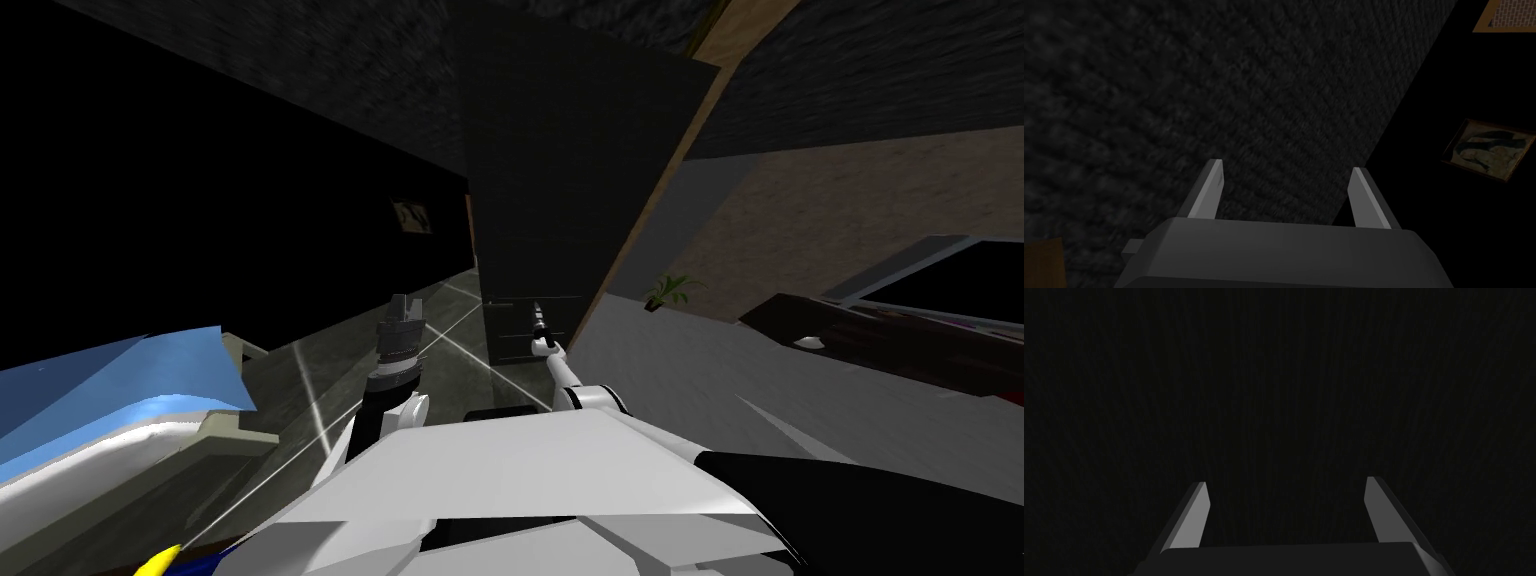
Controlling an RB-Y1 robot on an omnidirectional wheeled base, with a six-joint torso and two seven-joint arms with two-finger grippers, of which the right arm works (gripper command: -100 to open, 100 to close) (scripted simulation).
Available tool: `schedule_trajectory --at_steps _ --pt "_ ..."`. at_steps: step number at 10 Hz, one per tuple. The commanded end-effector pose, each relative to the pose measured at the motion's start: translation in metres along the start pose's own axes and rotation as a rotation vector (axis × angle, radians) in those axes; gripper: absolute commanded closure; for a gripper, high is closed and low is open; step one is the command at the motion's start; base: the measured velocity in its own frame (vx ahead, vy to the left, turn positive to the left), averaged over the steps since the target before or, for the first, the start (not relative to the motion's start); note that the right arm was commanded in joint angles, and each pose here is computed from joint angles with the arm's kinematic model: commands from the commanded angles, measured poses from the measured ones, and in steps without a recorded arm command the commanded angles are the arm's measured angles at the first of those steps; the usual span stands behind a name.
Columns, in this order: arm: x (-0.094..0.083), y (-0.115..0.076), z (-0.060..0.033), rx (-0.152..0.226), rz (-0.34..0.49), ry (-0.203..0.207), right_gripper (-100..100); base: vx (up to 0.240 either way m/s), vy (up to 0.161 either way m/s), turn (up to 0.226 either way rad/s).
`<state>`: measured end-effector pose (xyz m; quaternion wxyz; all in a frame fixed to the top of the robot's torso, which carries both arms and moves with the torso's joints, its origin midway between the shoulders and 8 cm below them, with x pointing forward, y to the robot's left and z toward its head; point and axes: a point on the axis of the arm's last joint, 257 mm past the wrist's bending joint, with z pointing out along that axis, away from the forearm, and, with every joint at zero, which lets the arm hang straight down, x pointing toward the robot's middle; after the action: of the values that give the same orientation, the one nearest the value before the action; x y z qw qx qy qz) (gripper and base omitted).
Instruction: Push the door open
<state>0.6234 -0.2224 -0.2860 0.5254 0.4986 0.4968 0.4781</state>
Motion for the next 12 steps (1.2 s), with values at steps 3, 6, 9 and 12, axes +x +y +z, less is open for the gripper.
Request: schedule_trajectory --at_steps 3,6,9,12 --pt "0.031 -0.003 -0.0017 0.005 0.023 0.036 -100 -0.085 0.143 -0.039" --pt "0.044 -0.004 -0.0029 0.007 0.034 0.052 -100 -0.085 0.165 0.018" --pt "0.051 -0.004 -0.0038 0.009 0.040 0.060 -100 -0.085 0.171 0.024" --pt "0.054 -0.004 -0.0038 0.009 0.042 0.063 -100 -0.066 0.147 0.028"
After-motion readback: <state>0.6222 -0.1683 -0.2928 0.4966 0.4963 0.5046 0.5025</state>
